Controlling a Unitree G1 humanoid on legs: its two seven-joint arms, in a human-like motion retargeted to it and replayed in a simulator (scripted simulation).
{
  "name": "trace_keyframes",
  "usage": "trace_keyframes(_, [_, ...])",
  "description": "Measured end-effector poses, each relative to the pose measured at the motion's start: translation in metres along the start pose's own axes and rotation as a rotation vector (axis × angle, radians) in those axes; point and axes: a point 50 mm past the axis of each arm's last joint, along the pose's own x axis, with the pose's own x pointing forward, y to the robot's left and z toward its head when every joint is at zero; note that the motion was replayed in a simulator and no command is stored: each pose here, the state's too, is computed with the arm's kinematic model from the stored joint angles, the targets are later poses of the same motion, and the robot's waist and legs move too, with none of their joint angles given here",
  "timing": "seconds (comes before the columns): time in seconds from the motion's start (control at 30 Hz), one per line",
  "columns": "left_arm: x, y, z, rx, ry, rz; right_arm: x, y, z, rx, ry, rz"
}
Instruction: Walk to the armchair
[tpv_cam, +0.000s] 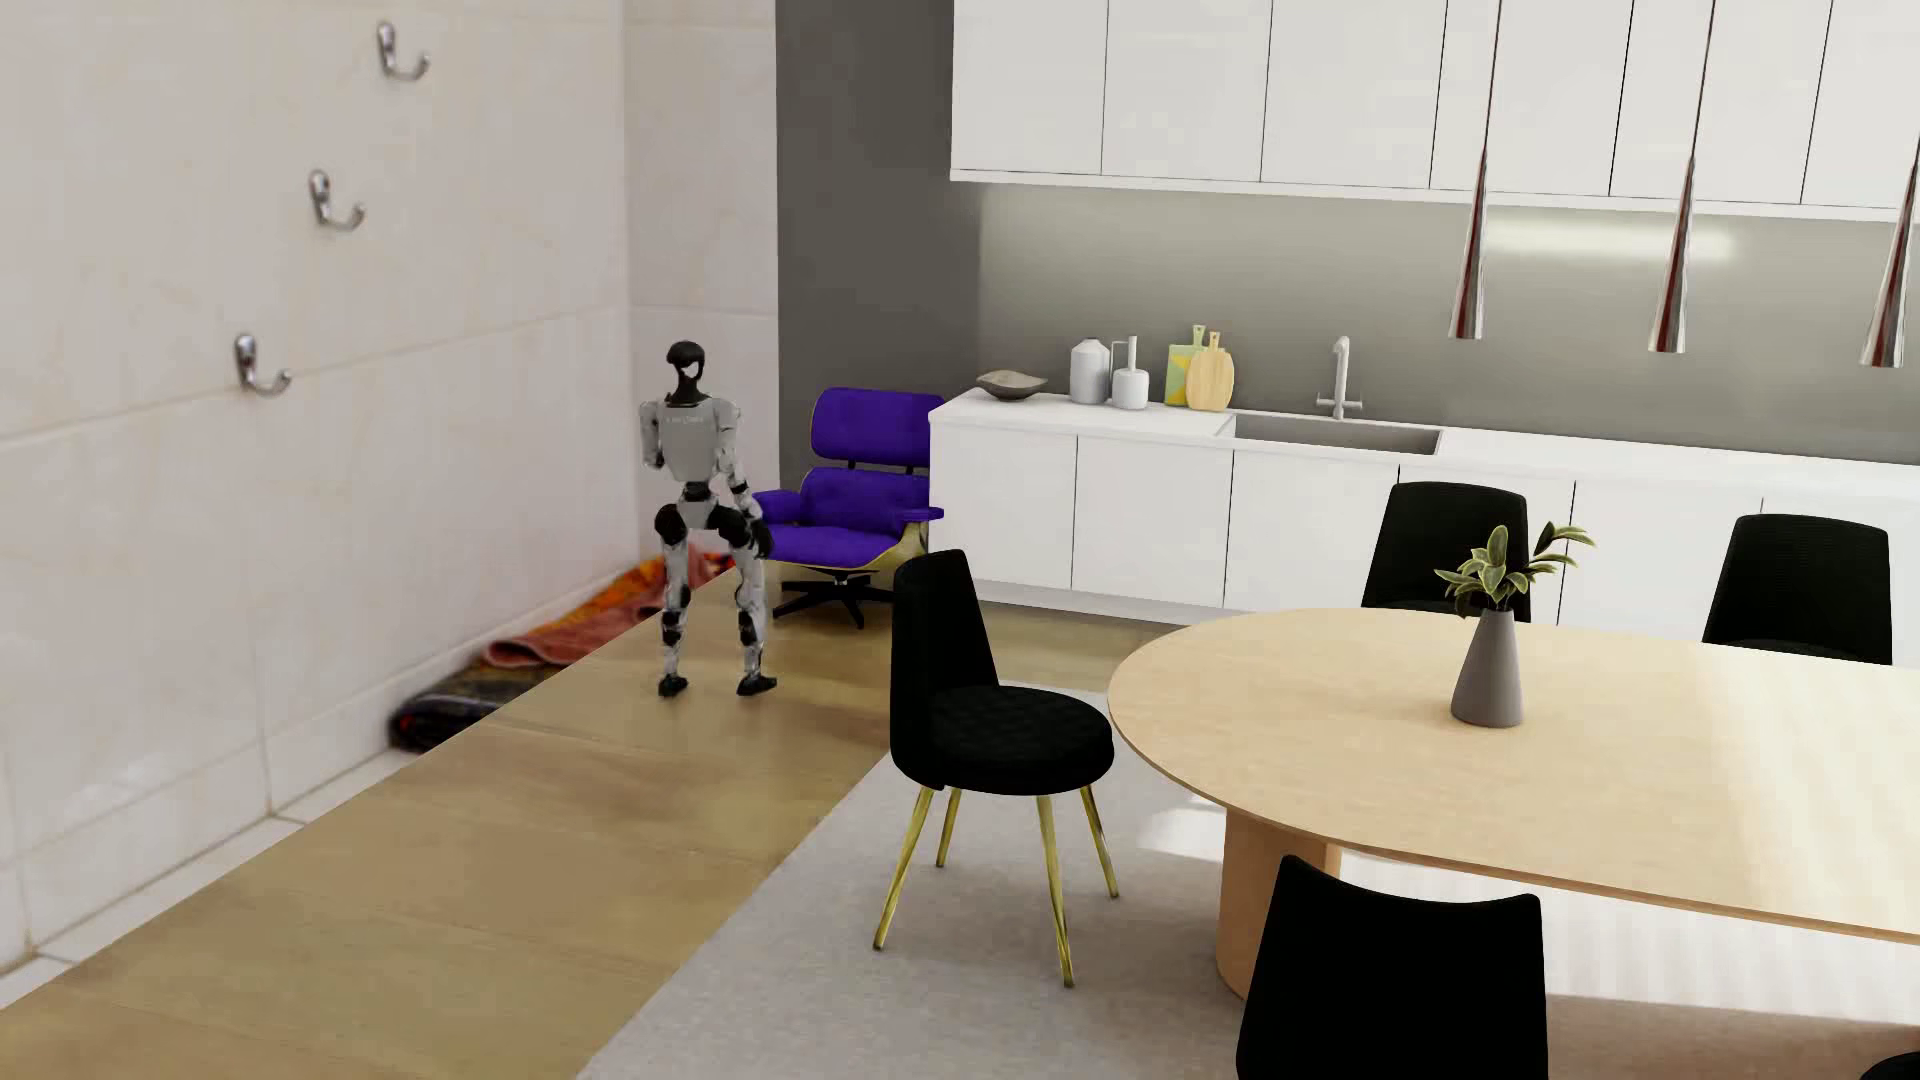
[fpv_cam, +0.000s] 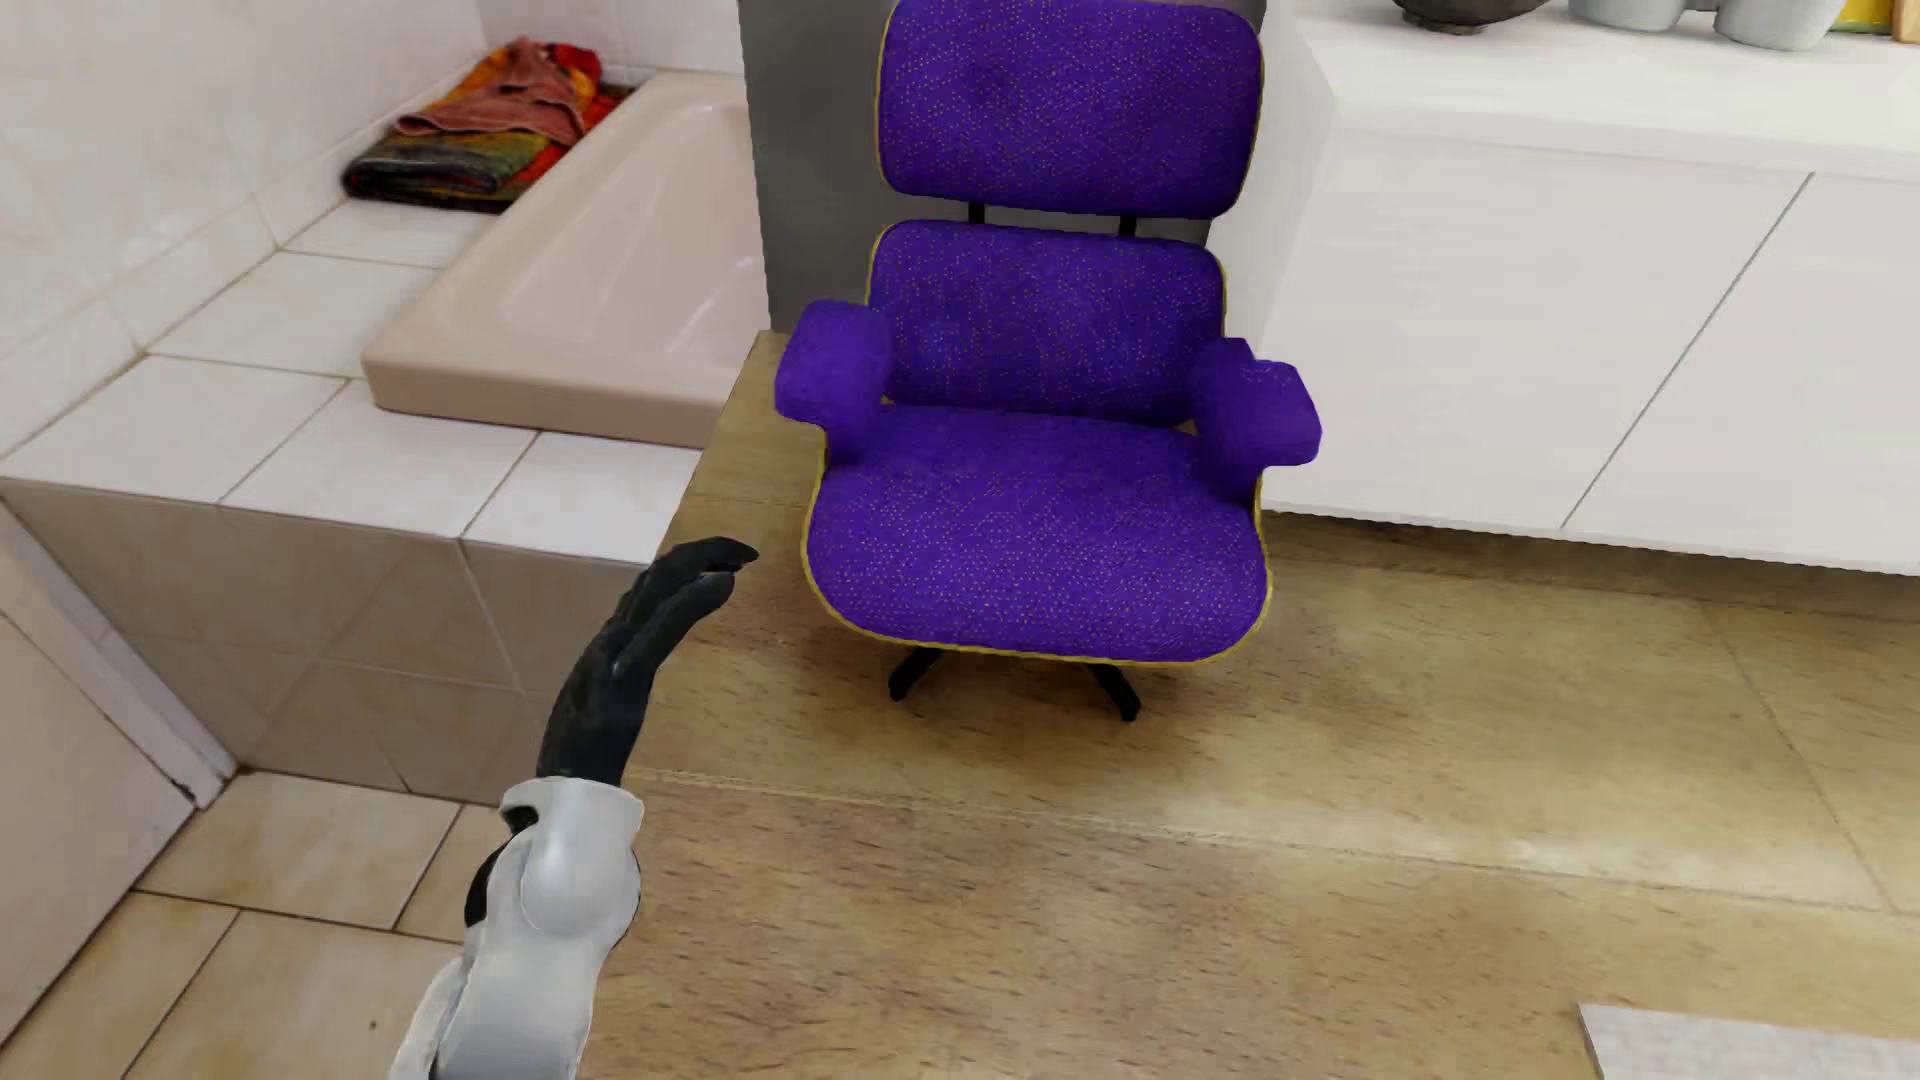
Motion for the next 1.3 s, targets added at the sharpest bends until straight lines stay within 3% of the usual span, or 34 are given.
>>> trace_keyframes(0.1, [-0.013, 0.008, -0.047, 0.074, 0.246, 0.038, -0.005, -0.006, 0.021, 0.347, -0.022, 0.016])
trace_keyframes(0.2, [-0.075, -0.025, -0.136, 0.157, 0.85, -0.158, -0.021, -0.073, 0.051, 0.479, -0.051, -0.319])
trace_keyframes(0.27, [-0.154, -0.047, -0.18, 0.248, 1.254, -0.522, -0.038, -0.126, 0.073, 0.516, -0.205, -0.474])
trace_keyframes(0.3, [-0.196, -0.058, -0.187, 0.378, 1.328, -0.844, -0.049, -0.154, 0.085, 0.514, -0.311, -0.522])
trace_keyframes(0.33, [-0.227, -0.07, -0.184, 0.498, 1.259, -1.179, -0.062, -0.18, 0.095, 0.487, -0.412, -0.571])
trace_keyframes(0.37, [-0.251, -0.078, -0.179, 0.479, 1.219, -1.345, -0.077, -0.202, 0.102, 0.447, -0.49, -0.638])
trace_keyframes(0.4, [-0.271, -0.08, -0.175, 0.337, 1.292, -1.311, -0.092, -0.22, 0.104, 0.404, -0.538, -0.726])
trace_keyframes(0.47, [-0.298, -0.079, -0.169, 0.064, 1.48, -1.042, -0.116, -0.24, 0.102, 0.397, -0.585, -0.916])
trace_keyframes(0.53, [-0.295, -0.075, -0.167, 0.102, 1.467, -0.867, -0.118, -0.237, 0.098, 0.514, -0.598, -0.966])
trace_keyframes(0.6, [-0.275, -0.073, -0.168, 0.221, 1.364, -0.816, -0.101, -0.221, 0.095, 0.581, -0.565, -0.848])
trace_keyframes(0.73, [-0.212, -0.07, -0.167, 0.259, 1.181, -0.695, -0.05, -0.167, 0.085, 0.382, -0.282, -0.59])
trace_keyframes(0.83, [-0.162, -0.063, -0.159, 0.258, 1.009, -0.582, -0.02, -0.109, 0.072, 0.331, -0.159, -0.27])
trace_keyframes(0.97, [-0.119, -0.061, -0.141, 0.206, 0.842, -0.472, -0.01, -0.066, 0.053, 0.343, -0.121, -0.153])
trace_keyframes(1.07, [-0.117, -0.063, -0.137, 0.207, 0.817, -0.479, -0.007, -0.059, 0.044, 0.31, -0.1, -0.132])
trace_keyframes(1.13, [-0.129, -0.063, -0.143, 0.205, 0.869, -0.489, -0.009, -0.076, 0.047, 0.236, -0.124, -0.174])
trace_keyframes(1.3, [-0.199, -0.063, -0.169, 0.218, 1.18, -0.591, -0.033, -0.146, 0.073, 0.193, -0.258, -0.468])
